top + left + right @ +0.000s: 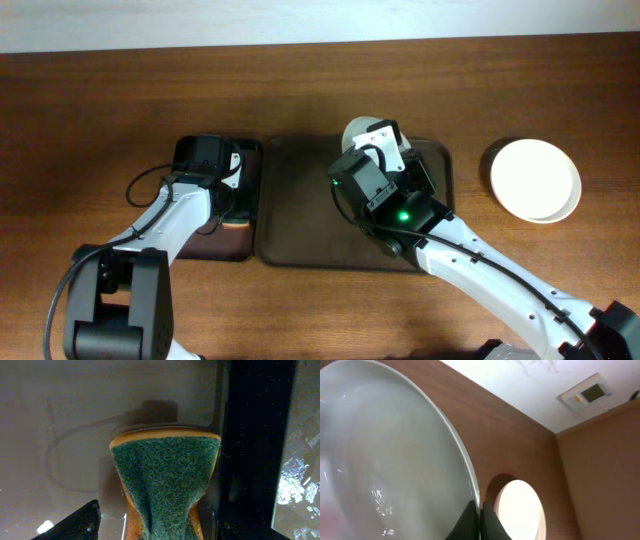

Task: Clean dirty plates on tray and stack at the side
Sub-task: 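Lift the plate with right gripper and stack it on the side stack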

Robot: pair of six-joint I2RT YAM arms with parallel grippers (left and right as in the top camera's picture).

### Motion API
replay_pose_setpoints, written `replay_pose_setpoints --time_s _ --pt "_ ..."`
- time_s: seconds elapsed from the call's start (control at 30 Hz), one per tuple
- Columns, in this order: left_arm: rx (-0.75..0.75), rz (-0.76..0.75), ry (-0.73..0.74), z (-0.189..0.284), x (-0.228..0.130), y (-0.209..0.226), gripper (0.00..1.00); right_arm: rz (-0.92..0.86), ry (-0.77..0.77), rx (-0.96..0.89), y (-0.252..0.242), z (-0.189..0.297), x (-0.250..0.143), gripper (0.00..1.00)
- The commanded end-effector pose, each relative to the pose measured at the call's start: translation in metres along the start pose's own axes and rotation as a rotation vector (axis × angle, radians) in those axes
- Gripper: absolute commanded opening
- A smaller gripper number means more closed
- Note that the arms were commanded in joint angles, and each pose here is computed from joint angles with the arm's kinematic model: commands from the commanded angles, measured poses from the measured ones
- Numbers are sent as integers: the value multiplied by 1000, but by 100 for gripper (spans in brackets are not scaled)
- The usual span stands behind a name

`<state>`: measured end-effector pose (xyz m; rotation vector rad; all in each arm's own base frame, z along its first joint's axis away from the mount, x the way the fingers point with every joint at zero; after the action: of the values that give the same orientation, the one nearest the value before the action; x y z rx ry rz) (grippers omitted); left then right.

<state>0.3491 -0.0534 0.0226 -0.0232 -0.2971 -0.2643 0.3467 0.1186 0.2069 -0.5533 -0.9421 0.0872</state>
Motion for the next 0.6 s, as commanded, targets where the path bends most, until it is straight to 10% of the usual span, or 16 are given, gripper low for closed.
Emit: replay_pose_setpoints --time_s 0.0,0.33,0.57 --pt "-9 -2 -4 1 -1 -1 73 -21 -33 -58 -12 5 6 4" --pt "-9 -2 -3 1 -1 -1 73 -54 -48 -104 -21 4 10 4" --pt "-10 -2 1 1 -2 -1 73 -457 240 128 -31 -56 -28 4"
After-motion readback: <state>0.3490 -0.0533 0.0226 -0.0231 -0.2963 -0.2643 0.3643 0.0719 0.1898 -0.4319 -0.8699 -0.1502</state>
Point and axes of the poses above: each gripper's point midway between its finger pads, its own z axis back along the fingers, its own y axis along the line the jaws close on, x = y × z, the point moved 1 cm from there along z, back along the fingers, and after that the axes turned 11 degrees about -z, right-handed, at the moved point
